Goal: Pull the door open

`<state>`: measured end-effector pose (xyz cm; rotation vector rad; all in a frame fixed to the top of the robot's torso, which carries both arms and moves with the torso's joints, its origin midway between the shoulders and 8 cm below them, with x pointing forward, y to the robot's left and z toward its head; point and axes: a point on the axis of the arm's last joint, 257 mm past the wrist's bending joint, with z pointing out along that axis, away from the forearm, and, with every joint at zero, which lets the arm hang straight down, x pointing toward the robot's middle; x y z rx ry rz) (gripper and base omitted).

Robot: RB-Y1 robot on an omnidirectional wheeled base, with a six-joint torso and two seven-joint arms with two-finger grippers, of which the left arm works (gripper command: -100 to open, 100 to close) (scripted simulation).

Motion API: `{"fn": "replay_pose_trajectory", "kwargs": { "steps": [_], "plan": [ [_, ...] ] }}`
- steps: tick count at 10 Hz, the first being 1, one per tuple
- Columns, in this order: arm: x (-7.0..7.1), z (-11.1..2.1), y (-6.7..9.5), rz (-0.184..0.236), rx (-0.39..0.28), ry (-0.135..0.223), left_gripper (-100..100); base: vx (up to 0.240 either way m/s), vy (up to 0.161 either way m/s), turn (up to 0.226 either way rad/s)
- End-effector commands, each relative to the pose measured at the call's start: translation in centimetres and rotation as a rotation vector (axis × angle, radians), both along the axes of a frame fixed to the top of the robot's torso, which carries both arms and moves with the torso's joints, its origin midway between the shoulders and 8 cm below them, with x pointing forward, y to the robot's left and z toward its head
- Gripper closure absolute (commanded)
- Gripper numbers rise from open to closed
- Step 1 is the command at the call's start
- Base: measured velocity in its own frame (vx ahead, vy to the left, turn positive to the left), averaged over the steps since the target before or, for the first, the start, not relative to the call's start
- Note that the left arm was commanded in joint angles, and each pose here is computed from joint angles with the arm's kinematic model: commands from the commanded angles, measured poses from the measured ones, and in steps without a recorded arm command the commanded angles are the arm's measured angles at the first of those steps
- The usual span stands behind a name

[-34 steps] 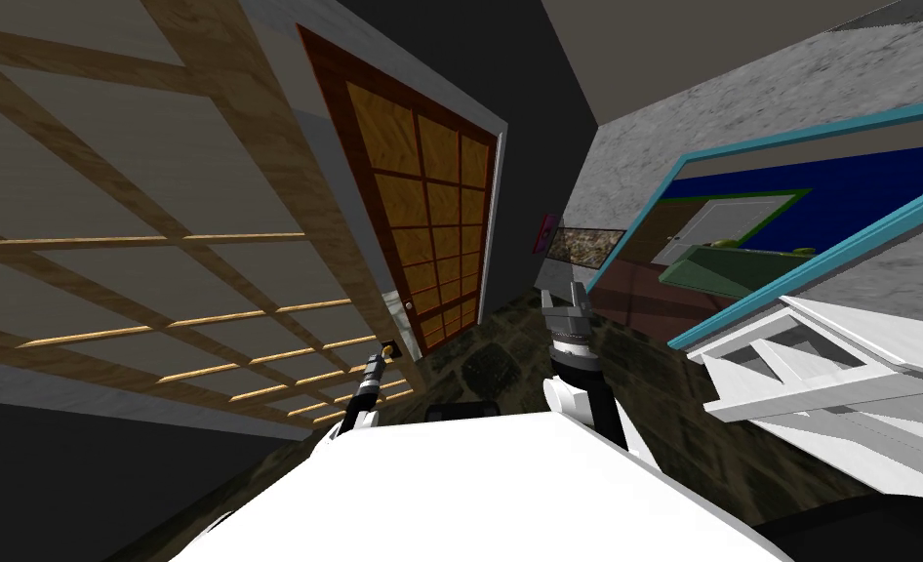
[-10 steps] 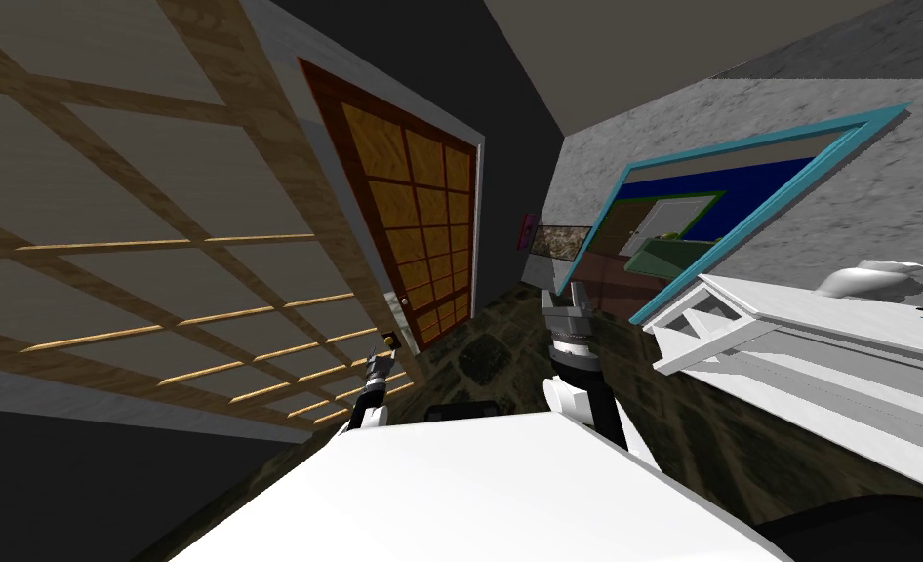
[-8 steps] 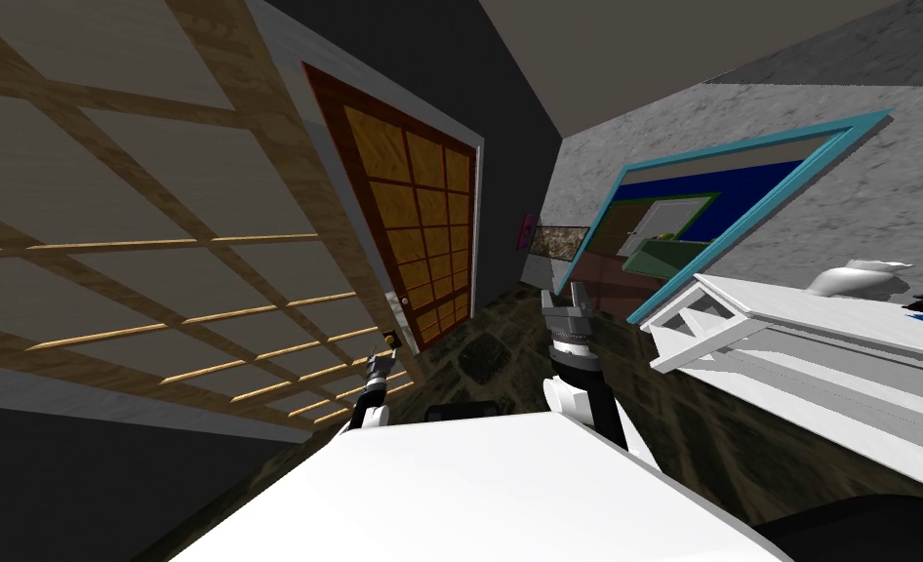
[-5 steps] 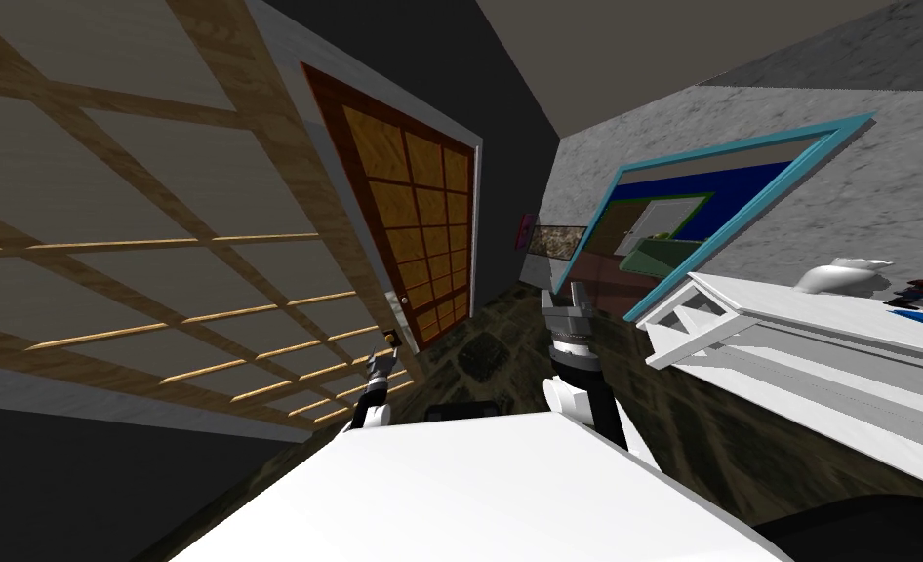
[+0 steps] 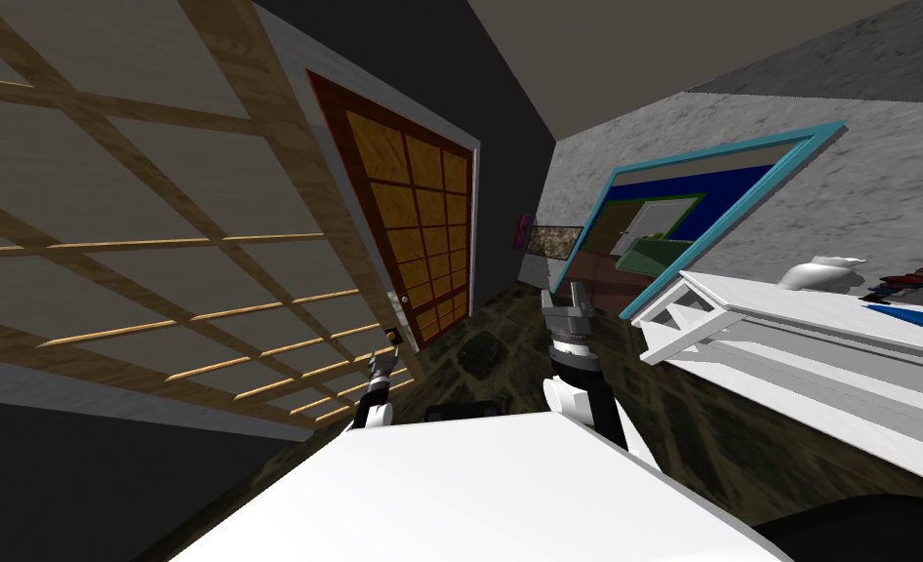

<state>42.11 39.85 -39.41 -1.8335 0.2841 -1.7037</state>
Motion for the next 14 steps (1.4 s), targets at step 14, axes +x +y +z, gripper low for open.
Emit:
{"fn": "replay_pose_trajectory", "kwargs": {
  "steps": [14],
  "plan": [
    [0.4, -0.3, -1.8, 0.031, -0.489, -0.144, -100, -0.051, 0.009, -0.027]
  ]
}}
